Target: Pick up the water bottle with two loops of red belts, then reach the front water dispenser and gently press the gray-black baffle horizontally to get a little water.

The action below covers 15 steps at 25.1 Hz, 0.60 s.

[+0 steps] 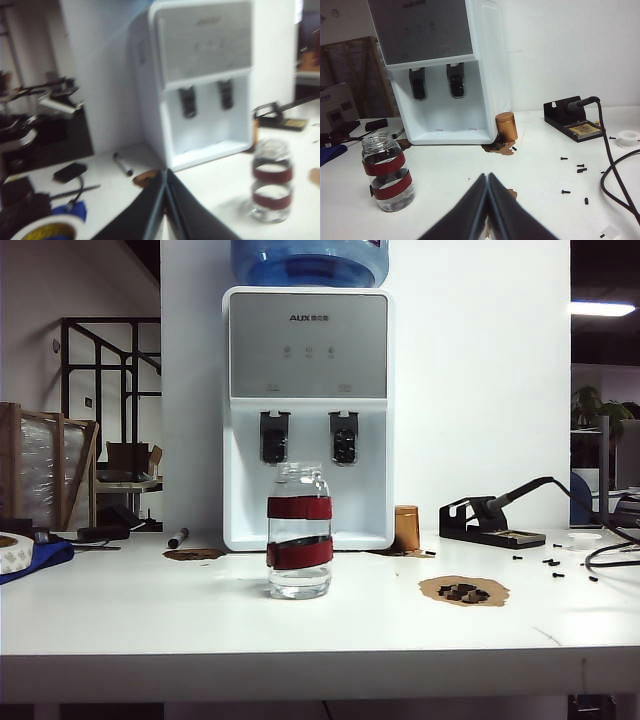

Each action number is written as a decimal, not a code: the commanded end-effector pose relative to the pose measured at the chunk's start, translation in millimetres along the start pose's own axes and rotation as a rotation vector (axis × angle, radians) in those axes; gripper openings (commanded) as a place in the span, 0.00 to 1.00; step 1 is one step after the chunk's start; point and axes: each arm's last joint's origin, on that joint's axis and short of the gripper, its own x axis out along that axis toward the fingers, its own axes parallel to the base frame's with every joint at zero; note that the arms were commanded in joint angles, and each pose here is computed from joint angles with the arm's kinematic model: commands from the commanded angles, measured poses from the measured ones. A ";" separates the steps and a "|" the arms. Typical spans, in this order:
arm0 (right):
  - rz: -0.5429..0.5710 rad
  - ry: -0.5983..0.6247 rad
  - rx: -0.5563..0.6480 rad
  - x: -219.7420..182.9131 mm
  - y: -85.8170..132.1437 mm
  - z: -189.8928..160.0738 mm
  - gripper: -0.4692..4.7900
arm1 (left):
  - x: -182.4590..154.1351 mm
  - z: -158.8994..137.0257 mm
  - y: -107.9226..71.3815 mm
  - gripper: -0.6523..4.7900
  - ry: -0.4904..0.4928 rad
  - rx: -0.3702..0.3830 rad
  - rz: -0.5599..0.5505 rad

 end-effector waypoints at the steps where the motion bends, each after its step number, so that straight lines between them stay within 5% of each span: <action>1: 0.034 -0.049 0.035 0.0 1.4 4.2 0.09 | -3.2 23.4 0.3 0.11 0.025 -0.027 -0.049; 6: 0.095 -0.377 0.026 -9.0 7.4 43.4 0.09 | 2.1 57.9 5.7 0.11 0.060 -0.064 -0.009; 10: 0.126 -0.327 -0.024 -14.4 14.6 84.6 0.09 | 34.0 70.0 11.4 0.11 0.074 -0.067 -0.035; 12: 0.125 -0.287 -0.033 -3.4 17.5 109.3 0.09 | 60.7 55.7 12.6 0.11 0.162 -0.088 -0.102; 15: 0.315 -0.175 -0.058 25.9 25.8 139.3 0.09 | 98.5 25.9 14.7 0.11 0.273 -0.119 -0.152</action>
